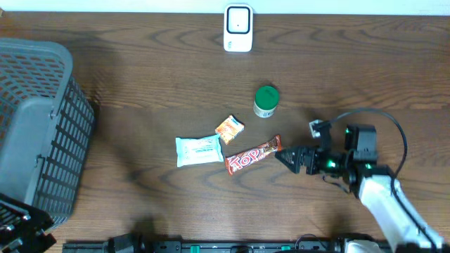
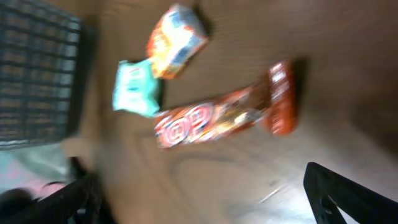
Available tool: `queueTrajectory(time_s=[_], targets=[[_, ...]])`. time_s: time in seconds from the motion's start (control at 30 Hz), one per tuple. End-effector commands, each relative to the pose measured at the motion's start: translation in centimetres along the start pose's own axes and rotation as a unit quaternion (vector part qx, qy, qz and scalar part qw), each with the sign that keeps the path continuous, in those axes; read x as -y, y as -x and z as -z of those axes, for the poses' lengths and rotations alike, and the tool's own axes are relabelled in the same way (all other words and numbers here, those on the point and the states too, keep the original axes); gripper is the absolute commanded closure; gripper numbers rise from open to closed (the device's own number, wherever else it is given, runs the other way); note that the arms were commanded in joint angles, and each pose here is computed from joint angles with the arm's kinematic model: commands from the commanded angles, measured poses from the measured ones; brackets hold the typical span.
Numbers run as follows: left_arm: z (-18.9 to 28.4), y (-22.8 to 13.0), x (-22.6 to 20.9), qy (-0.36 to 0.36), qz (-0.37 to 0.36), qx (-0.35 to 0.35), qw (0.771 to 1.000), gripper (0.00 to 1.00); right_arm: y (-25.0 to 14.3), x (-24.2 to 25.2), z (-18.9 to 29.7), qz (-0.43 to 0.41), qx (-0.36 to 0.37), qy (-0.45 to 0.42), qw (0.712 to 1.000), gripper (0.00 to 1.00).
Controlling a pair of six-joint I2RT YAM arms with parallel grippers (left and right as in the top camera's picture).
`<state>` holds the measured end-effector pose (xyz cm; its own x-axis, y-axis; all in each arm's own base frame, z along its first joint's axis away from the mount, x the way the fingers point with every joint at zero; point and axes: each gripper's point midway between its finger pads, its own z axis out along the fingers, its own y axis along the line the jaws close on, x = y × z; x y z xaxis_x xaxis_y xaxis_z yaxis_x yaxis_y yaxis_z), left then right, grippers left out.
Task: Scan the item barcode
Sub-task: 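Move the right gripper left over the Top bar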
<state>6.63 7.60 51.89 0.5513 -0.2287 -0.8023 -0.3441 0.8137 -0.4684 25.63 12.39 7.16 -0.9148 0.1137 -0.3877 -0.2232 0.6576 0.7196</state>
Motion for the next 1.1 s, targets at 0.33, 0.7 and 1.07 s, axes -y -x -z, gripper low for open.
queueTrajectory(time_s=[0.33,0.7,1.07], targets=[[0.4,0.0,0.2,-0.008,0.005,0.001,1.000,0.17,2.6,4.1,-4.1,0.075,-0.060,-0.002,0.995,0.01],[0.4,0.0,0.2,-0.008,0.005,0.001,1.000,0.17,1.1,2.7,-6.4,0.118,-0.092,0.032,0.988,0.01],[0.5,0.1,0.3,-0.015,0.009,-0.001,1.000,0.17,-1.6,1.6,-7.8,0.153,-0.145,0.023,0.977,0.10]])
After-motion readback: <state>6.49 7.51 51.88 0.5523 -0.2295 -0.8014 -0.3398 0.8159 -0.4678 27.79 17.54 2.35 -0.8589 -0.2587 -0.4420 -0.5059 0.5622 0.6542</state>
